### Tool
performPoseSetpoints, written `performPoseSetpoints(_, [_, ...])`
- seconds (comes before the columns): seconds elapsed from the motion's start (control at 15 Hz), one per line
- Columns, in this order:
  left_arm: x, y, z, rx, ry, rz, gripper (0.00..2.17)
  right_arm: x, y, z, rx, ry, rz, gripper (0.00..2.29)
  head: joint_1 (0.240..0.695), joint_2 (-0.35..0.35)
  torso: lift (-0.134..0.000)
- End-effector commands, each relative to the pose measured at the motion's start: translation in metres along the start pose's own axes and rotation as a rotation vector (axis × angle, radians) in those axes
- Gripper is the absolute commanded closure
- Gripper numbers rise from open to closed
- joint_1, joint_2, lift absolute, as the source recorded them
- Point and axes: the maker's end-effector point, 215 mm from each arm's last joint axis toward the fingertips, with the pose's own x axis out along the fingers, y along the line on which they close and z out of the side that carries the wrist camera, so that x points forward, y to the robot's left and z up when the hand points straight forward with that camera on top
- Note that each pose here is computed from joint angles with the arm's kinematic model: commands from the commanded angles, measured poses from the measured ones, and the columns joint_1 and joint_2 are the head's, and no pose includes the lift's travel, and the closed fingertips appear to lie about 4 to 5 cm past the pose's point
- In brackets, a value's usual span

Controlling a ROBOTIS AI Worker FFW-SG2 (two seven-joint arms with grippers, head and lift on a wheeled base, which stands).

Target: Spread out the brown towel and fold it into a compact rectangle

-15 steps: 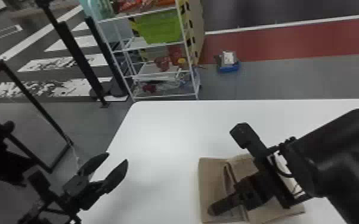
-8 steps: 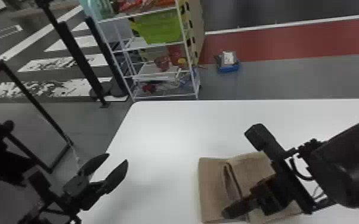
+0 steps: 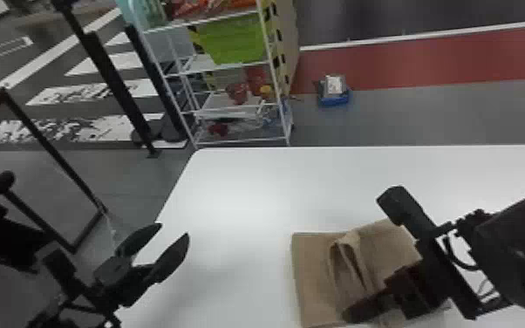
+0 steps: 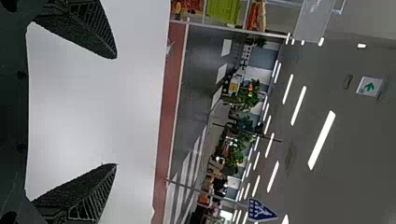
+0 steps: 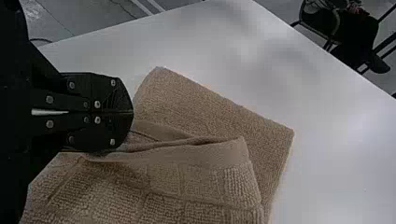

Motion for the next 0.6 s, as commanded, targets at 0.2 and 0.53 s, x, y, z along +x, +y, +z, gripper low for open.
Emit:
performPoseSetpoints(0.2, [0.002, -0.001, 0.0, 0.0, 0.0, -0.002, 0.05, -0.014, -0.037, -0.018, 0.047, 0.03, -0.064, 1.88, 0.695, 0.35, -0.124])
performPoseSetpoints(0.53, [0.003, -0.002, 0.002, 0.004, -0.003, -0.002, 0.05, -0.04, -0.068, -0.047, 0.094, 0.051, -0.087, 1.84, 0.695, 0.35, -0.124])
